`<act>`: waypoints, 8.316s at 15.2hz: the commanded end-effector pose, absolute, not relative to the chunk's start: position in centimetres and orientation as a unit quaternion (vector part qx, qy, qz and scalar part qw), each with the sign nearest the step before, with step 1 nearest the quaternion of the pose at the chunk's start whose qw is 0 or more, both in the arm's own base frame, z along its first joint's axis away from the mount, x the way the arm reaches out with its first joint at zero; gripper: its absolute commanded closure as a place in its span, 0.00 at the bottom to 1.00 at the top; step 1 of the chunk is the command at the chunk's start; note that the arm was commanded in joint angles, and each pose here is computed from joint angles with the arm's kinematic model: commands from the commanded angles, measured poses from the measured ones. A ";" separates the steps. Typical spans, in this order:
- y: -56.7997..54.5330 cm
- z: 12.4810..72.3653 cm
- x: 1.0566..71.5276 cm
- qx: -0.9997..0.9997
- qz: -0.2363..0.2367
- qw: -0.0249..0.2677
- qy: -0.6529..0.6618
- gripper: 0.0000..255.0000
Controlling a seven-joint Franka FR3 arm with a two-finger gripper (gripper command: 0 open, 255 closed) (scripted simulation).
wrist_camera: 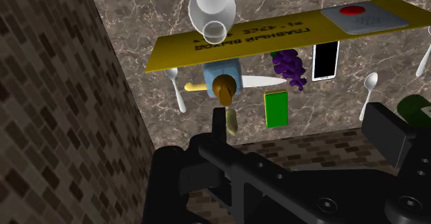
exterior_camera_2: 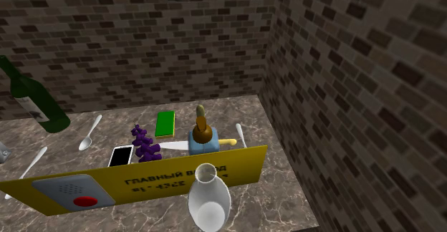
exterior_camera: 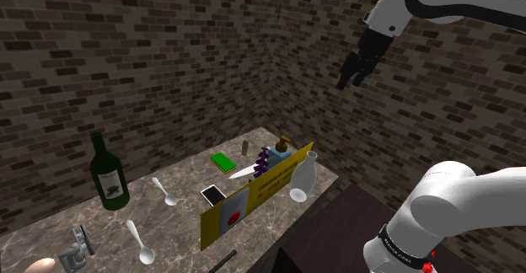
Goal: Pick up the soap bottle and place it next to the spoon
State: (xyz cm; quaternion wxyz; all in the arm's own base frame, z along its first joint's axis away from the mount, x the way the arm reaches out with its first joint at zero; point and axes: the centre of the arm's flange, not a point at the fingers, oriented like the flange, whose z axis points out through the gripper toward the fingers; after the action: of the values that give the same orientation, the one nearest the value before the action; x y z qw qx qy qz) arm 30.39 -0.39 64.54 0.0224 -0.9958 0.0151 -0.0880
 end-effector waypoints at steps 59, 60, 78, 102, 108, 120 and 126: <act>-3.0 33.2 52.7 -0.998 -0.049 0.003 0.035 1.00; -3.0 33.7 52.7 -0.998 -0.049 0.003 0.035 1.00; -3.0 43.2 52.7 -0.998 -0.049 0.003 0.035 1.00; -3.0 55.9 52.7 -0.998 -0.049 0.003 0.035 1.00; -3.0 59.1 52.7 -0.998 -0.049 0.003 0.035 1.00; 3.5 62.7 51.5 -0.998 -0.049 0.003 0.035 1.00; 11.3 62.7 50.1 -0.998 -0.049 0.003 0.035 1.00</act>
State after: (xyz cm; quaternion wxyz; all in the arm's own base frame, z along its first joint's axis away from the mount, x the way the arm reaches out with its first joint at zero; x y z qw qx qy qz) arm 50.34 10.04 62.55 0.0032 -0.9982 0.0346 -0.0485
